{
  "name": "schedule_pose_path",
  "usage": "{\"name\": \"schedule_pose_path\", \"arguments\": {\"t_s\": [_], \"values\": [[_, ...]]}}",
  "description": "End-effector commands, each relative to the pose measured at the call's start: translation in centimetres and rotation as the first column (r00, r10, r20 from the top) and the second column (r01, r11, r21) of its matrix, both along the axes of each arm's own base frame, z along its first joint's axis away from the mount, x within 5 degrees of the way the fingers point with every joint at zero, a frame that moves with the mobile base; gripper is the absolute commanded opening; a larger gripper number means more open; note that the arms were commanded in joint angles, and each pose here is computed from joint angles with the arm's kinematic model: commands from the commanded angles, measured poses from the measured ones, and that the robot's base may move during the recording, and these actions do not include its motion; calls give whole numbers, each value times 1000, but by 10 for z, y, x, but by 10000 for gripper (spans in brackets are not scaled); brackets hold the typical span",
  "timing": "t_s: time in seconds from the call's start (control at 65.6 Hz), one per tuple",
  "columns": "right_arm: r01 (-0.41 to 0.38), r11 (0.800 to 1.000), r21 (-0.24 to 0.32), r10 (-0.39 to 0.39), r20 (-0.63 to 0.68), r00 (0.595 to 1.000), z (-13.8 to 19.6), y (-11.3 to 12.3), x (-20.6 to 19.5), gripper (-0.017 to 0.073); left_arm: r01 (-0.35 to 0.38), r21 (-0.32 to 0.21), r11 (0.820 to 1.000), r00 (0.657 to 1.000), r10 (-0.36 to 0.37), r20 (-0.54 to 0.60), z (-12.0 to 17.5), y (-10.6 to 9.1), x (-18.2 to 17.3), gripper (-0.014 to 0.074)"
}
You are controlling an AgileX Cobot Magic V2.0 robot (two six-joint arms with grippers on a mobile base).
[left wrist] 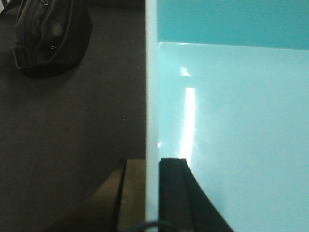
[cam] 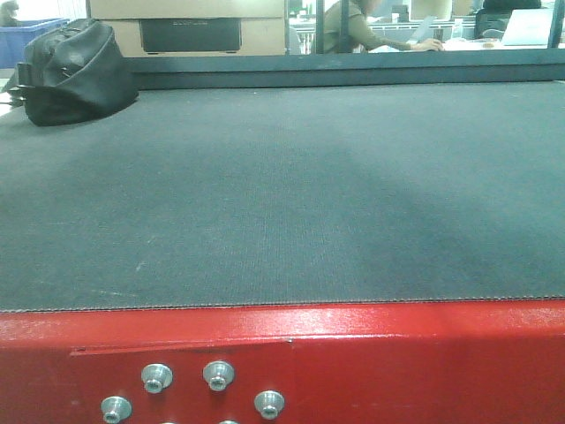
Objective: Fetch blue bin and place on conveyor start
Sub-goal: 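Hold the teal bin while the base approaches the red conveyor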
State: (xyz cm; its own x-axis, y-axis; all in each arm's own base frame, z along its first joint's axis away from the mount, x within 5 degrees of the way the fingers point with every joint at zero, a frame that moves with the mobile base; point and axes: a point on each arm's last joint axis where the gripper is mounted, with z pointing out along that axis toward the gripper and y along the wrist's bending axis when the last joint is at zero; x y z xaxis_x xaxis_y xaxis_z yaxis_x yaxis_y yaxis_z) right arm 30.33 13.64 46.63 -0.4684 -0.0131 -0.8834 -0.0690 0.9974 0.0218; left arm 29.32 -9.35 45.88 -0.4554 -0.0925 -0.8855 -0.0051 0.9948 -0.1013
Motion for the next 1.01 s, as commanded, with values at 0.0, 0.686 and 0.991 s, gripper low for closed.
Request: {"name": "schedule_pose_path", "arguments": {"t_s": [0.0,0.686,0.991], "values": [[-79,994,81,77,29,997,4,13,-2,-154,67,-62,996,995,-62,84,11,-10,-2,-111],[-49,997,62,51,-36,998,-2,10,-4,-154,67,-62,996,995,-62,84,11,-10,-2,-111],[-60,996,65,62,-22,998,-4,13,0,-154,67,-62,996,995,-62,84,11,-10,-2,-111]]}}
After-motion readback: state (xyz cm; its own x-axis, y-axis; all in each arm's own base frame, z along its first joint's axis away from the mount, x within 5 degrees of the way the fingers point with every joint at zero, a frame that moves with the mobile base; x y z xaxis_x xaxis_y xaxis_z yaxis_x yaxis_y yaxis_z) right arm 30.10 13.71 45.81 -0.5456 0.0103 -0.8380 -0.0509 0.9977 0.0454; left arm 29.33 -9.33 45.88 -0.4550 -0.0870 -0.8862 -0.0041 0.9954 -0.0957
